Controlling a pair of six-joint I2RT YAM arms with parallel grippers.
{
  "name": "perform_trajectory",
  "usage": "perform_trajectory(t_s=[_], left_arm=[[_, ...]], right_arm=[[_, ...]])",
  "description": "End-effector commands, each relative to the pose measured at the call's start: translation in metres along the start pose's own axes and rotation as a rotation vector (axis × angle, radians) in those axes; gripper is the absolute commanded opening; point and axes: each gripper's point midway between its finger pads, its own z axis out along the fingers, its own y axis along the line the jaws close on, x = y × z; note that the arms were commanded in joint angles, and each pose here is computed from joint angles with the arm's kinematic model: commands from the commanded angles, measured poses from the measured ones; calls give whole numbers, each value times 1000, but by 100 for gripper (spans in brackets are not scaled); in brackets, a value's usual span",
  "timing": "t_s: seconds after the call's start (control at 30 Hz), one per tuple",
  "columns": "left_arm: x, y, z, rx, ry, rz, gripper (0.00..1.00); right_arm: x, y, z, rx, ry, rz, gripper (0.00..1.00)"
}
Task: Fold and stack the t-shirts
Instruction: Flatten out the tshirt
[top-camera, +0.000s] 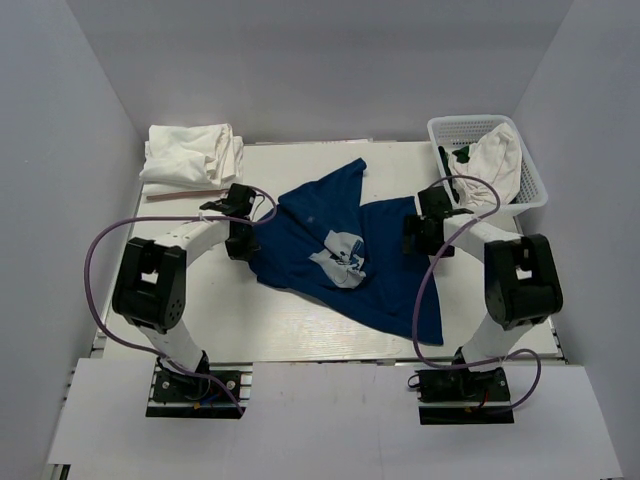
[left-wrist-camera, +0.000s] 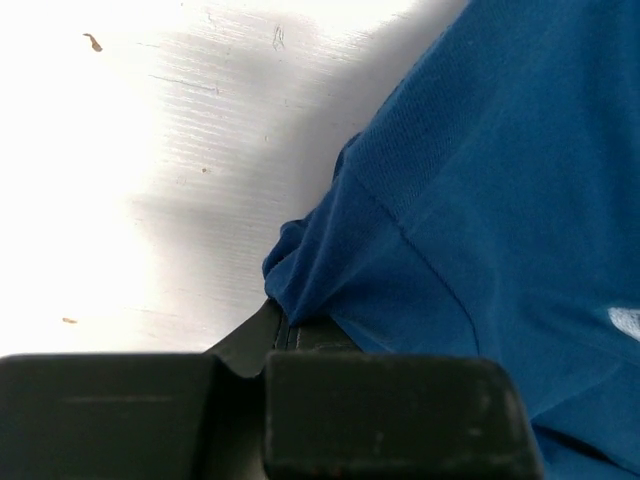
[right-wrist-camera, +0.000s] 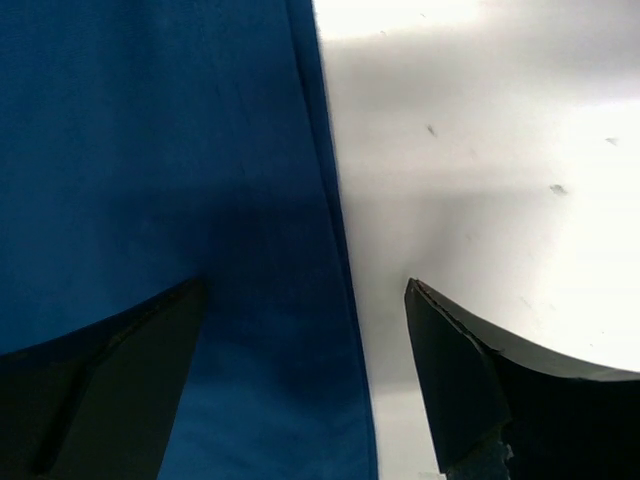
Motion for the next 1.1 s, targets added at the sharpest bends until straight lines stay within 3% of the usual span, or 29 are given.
perform_trajectory(t_s=[0.0, 0.07, 0.13, 0.23, 0.37, 0.6, 0.8, 1.07], left_arm=[[-22, -6, -28, 43, -88, -3, 0], [-26, -10, -33, 62, -100, 5, 0], [-32, -13, -39, 74, -121, 2, 0], [-46, -16, -56, 96, -178, -8, 0], [-80, -19, -100, 127, -320, -25, 0], [-145, -14, -254, 275, -767, -88, 0], [-147, 32, -390, 324, -1099, -202, 0], [-113, 80, -466, 340, -1255, -305, 0]], right_arm=[[-20, 1, 11, 60, -25, -38, 86], [-19, 11, 18, 49, -15, -51, 83], [-20, 16, 23, 48, 0, -34, 57], [-32, 16, 13, 66, -51, -2, 0], [-67, 12, -24, 64, -198, 59, 0], [-150, -22, -162, 152, -583, 160, 0], [-177, -55, -296, 176, -904, 272, 0], [-171, -82, -422, 164, -1199, 296, 0]])
